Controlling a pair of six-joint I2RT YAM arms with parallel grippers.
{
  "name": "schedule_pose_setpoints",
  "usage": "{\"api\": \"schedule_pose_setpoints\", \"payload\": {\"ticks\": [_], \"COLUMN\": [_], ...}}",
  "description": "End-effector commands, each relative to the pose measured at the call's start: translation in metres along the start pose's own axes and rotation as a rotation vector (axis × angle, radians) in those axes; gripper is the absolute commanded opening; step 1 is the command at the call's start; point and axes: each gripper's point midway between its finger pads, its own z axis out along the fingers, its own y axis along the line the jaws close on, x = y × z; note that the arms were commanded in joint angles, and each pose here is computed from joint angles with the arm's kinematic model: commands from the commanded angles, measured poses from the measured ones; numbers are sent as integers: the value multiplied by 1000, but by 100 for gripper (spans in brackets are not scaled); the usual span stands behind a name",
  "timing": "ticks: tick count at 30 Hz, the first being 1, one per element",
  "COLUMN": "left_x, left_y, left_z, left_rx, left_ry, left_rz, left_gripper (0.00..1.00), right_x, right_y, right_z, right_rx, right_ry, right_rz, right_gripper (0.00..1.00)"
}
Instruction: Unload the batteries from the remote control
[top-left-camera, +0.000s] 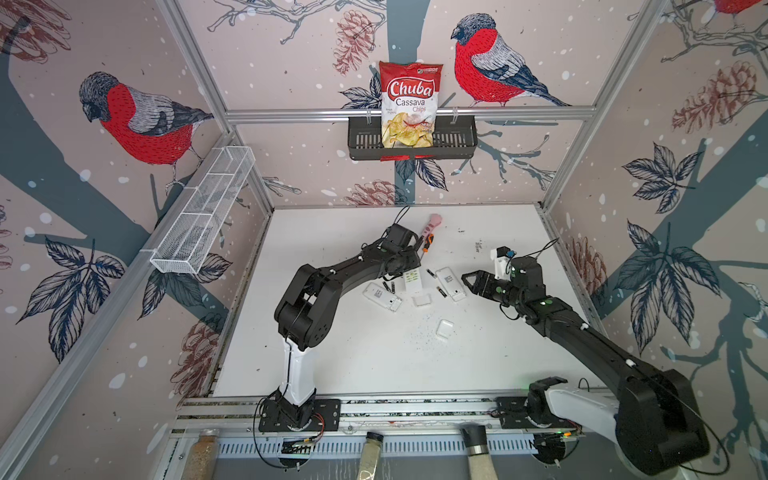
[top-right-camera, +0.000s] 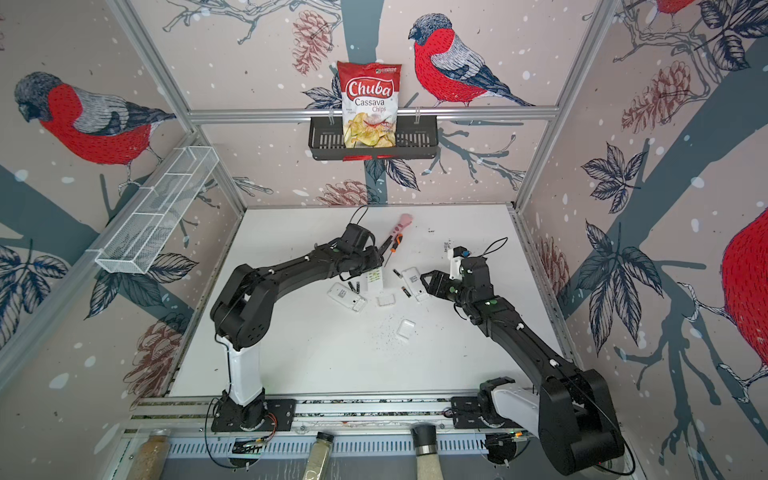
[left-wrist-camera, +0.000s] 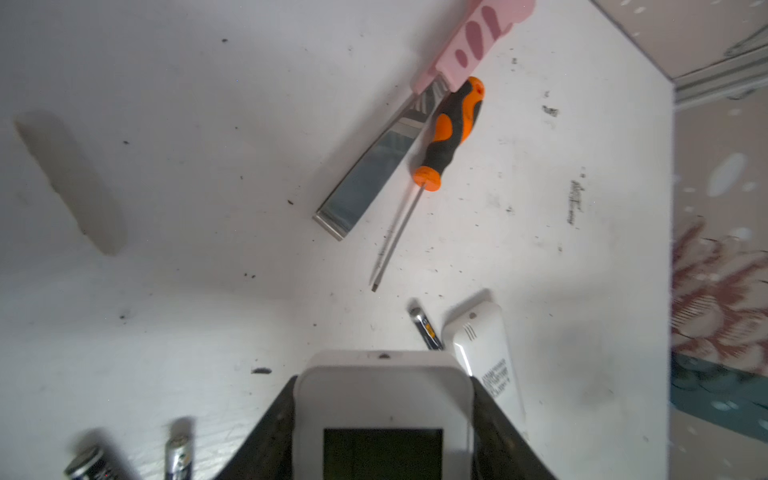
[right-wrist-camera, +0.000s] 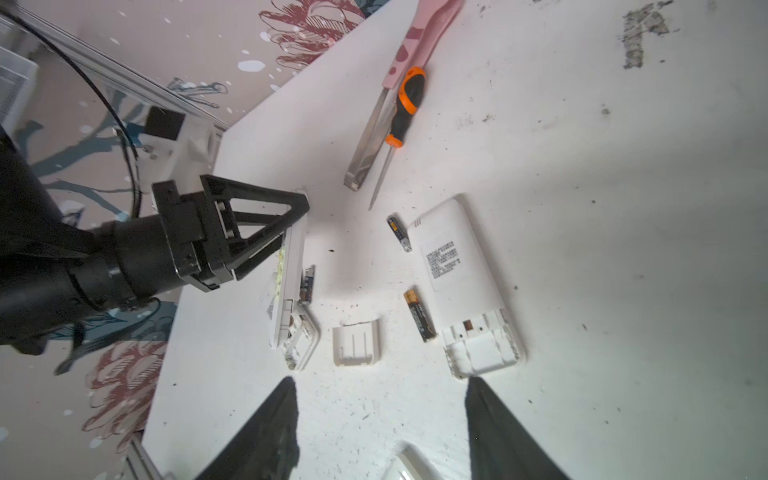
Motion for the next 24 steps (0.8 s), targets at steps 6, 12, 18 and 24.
{"api": "schedule_pose_setpoints", "payload": {"ticks": [6,12,18,24], "left_x": [-41,-52,-53,-57], "left_y": [-100,-134,-155,-167], "left_z": [-58,-94,-104,-115], "left_rx": [628,910,1083,1206], "left_ry": [-65,-71,-20,16], "left_rz": [166,225,252,254], "left_gripper": [41,41,40,40], "right_x": [-27,-48,-72,-85], "right_y": [63,101,131,140], "right_z": [-3,-2,0,17], "right_rx": [-371,-562,-652,-608], "right_ry": [-36,-56,-72,-54], "right_rz": [-16,-49,-119,-178], "right_gripper": [84,91,93,94]}}
